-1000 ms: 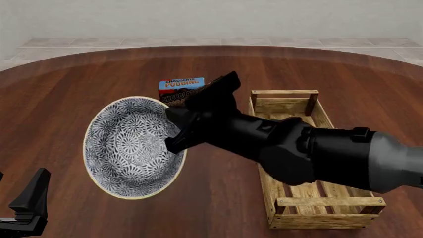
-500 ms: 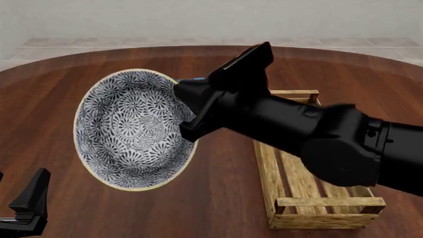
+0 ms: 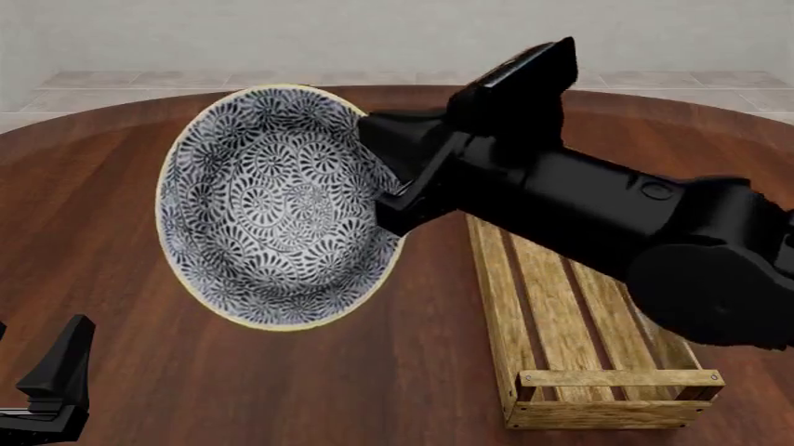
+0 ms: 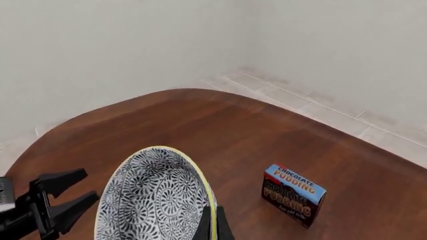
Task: Pick up the bowl on the left and put it in the tray.
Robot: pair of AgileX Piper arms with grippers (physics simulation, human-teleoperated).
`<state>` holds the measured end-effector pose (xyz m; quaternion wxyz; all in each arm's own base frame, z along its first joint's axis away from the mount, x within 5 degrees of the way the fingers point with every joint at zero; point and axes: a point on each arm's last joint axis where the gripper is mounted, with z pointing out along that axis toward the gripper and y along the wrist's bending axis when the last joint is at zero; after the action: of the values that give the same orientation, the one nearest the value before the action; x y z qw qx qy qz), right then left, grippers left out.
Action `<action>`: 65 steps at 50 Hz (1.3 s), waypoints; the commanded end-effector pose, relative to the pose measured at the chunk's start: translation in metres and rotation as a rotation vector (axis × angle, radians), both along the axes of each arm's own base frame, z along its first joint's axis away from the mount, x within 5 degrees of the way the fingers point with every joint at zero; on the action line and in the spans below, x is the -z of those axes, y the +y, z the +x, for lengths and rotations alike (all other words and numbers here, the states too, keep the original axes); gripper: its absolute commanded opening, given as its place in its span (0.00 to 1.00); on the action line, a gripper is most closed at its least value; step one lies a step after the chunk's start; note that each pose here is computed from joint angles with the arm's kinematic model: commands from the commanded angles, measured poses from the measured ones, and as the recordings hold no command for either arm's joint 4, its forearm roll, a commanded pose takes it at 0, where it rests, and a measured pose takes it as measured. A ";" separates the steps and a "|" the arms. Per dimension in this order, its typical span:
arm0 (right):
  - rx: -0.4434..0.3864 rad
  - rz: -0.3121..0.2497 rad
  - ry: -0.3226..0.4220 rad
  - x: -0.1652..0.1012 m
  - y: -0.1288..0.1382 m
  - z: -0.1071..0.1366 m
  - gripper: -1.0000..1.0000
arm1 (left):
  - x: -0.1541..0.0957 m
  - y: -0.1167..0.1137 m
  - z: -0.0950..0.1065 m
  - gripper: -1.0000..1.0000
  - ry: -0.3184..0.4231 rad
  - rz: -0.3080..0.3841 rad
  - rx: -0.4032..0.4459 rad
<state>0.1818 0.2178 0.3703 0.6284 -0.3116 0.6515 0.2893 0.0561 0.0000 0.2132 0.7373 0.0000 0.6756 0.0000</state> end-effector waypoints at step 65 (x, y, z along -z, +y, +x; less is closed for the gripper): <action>0.268 0.230 0.009 -0.024 -0.085 0.012 0.00 | 0.000 0.000 0.000 1.00 0.000 0.000 0.000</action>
<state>0.1945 0.1397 0.3946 0.7028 -0.1913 0.6400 0.2447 0.0561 0.0000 0.2132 0.7373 0.0000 0.6756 0.0000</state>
